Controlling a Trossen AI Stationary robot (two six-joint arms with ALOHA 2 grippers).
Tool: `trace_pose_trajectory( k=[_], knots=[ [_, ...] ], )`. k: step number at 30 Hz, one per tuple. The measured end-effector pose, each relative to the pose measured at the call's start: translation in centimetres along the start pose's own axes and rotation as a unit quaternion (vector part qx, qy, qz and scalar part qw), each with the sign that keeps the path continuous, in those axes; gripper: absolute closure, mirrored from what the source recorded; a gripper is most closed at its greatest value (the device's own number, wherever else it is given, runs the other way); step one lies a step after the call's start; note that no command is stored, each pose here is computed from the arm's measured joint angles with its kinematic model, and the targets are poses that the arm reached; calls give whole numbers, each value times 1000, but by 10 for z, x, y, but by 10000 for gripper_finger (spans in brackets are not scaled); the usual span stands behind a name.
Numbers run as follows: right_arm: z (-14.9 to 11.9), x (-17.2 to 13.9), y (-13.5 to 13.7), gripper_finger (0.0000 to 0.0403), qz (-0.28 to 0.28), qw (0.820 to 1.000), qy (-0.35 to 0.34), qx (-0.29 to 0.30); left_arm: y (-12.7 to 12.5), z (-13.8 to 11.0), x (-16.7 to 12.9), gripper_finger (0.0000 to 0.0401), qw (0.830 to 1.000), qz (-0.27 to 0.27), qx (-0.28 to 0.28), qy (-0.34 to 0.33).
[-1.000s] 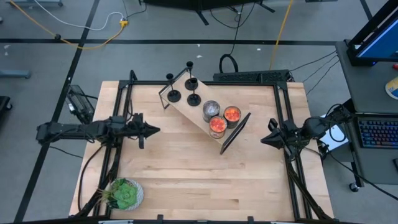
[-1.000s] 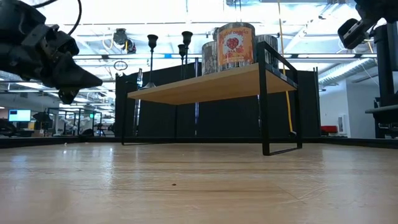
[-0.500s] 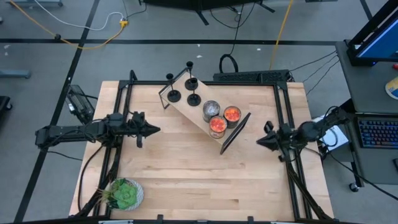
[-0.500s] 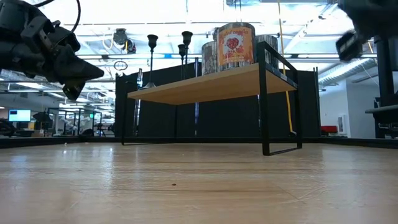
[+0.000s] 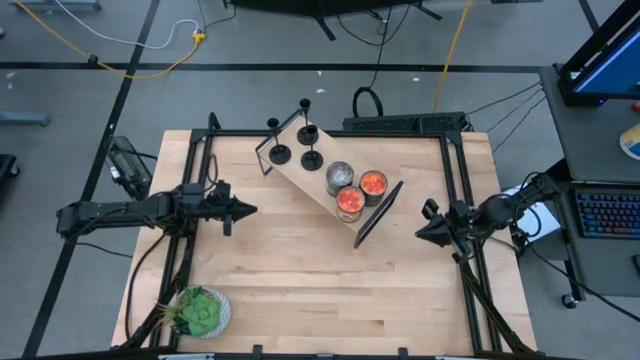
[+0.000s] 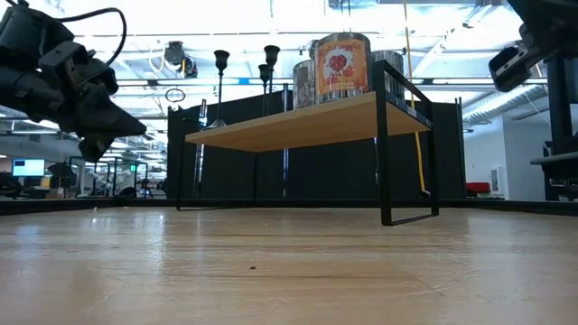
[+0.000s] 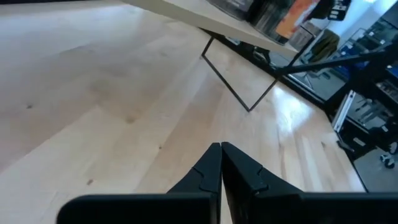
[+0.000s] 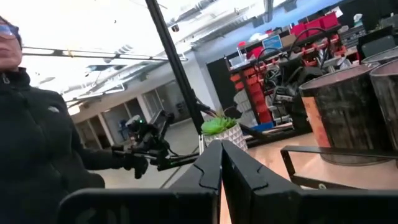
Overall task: Pick & Place candle stick holders
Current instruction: Return to Home Position
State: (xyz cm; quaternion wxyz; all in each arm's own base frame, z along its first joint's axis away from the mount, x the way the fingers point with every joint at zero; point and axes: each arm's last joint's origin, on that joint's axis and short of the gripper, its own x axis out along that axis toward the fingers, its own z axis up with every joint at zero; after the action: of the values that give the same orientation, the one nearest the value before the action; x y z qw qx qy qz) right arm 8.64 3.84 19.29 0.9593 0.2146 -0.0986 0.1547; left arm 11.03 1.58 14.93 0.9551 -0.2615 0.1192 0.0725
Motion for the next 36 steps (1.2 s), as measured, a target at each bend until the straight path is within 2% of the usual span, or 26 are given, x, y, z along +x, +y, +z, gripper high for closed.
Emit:
trace_pose_trajectory(
  k=[7,11,13,18,20,25,30,36],
  knots=[
    [1,0,0,403,2,1000,-7,-3,0,0,0,376,1000,2,-2,1],
    [0,0,0,403,-3,995,-3,-95,1,0,0,375,999,19,45,-5],
    [0,0,-1,403,-20,993,-4,-112,2,1,0,375,997,32,69,-11],
    [-12,-2,-13,403,-131,988,43,-67,2,0,0,375,996,29,89,-9],
    [-14,-2,-15,403,-152,986,44,-53,1,0,0,375,995,14,99,-2],
    [-13,-2,-18,403,-159,986,37,-34,-2,-1,0,375,993,-27,111,11],
    [-15,-1,-19,403,-122,990,62,21,-5,-1,0,375,989,-74,128,21],
    [-14,-1,-28,403,-160,985,59,-8,-6,-1,0,375,985,-88,149,22]
  ],
)
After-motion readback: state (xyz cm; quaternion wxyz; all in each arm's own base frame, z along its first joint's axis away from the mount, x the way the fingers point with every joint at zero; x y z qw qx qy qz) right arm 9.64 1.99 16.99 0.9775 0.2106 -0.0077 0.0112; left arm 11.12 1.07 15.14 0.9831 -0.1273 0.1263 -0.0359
